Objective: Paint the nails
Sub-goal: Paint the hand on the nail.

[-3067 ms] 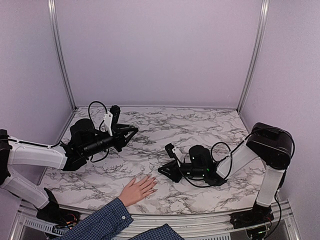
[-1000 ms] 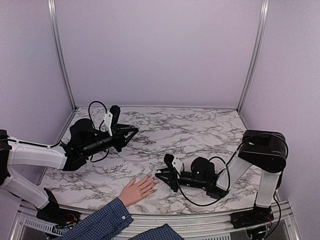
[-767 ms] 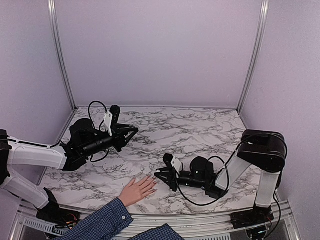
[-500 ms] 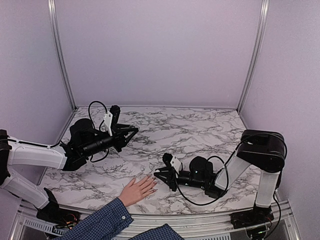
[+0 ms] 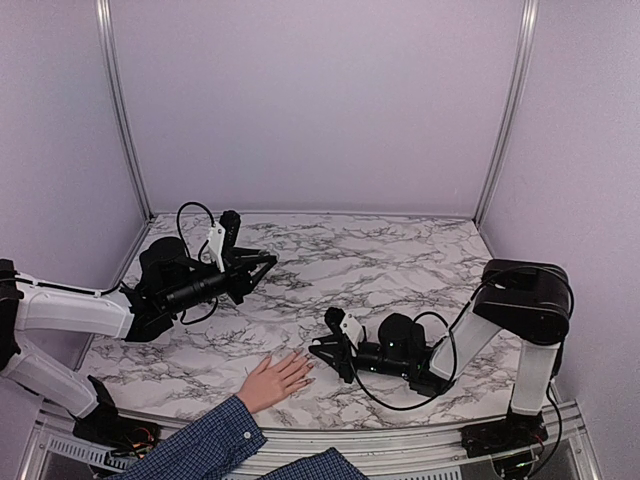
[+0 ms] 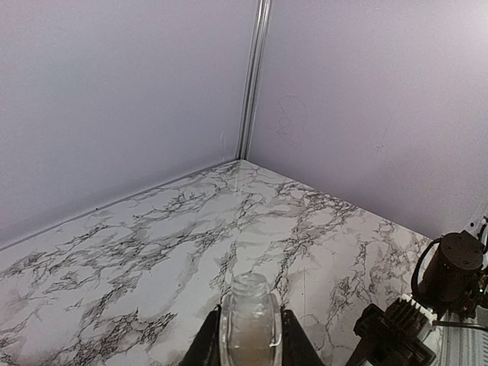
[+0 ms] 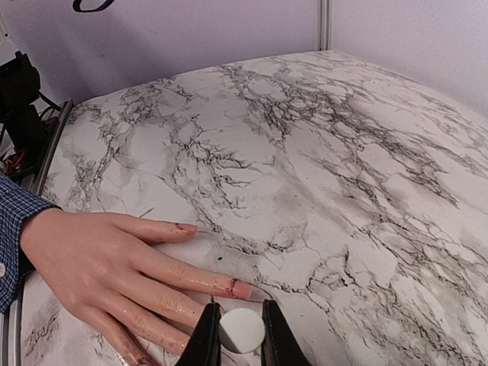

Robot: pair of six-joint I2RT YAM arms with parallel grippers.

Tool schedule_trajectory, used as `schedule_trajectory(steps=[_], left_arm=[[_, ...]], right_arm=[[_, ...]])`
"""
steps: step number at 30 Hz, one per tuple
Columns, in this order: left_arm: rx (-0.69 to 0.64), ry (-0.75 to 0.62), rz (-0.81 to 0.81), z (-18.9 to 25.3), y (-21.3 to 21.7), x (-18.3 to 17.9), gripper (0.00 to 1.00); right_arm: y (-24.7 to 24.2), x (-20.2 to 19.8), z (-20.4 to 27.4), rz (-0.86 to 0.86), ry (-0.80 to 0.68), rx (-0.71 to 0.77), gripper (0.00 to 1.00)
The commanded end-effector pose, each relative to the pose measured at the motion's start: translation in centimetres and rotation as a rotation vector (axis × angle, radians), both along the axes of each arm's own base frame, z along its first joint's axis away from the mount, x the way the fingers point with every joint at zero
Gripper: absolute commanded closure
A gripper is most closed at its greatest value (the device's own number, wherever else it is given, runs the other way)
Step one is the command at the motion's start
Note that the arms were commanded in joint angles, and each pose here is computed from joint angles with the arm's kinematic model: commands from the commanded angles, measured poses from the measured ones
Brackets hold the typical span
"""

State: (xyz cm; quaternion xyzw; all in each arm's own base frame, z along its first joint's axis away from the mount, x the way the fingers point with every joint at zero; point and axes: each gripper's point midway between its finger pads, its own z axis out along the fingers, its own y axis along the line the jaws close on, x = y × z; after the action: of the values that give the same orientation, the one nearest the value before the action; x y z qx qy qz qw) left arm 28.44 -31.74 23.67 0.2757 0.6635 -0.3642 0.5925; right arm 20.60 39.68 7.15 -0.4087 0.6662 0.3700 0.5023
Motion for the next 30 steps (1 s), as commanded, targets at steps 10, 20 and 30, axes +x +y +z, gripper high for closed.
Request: schedule_trajectory(steps=[10,20,30], left_arm=[[-0.058,-0.065,0.006,2.63,0.48,-0.13,1.00],[-0.057,-0.063,0.007,2.53,0.49,-0.12,1.00],[-0.058,-0.065,0.008,2.59,0.58,-0.15,1.00]], right_arm=[[0.22,0.74,-0.37,-0.042,-0.005,-0.019,1.00],[0.12,1.01,-0.46,-0.058,-0.009,-0.028,1.00],[-0.02,1.23,-0.53,-0.072,-0.012,-0.035,1.00]])
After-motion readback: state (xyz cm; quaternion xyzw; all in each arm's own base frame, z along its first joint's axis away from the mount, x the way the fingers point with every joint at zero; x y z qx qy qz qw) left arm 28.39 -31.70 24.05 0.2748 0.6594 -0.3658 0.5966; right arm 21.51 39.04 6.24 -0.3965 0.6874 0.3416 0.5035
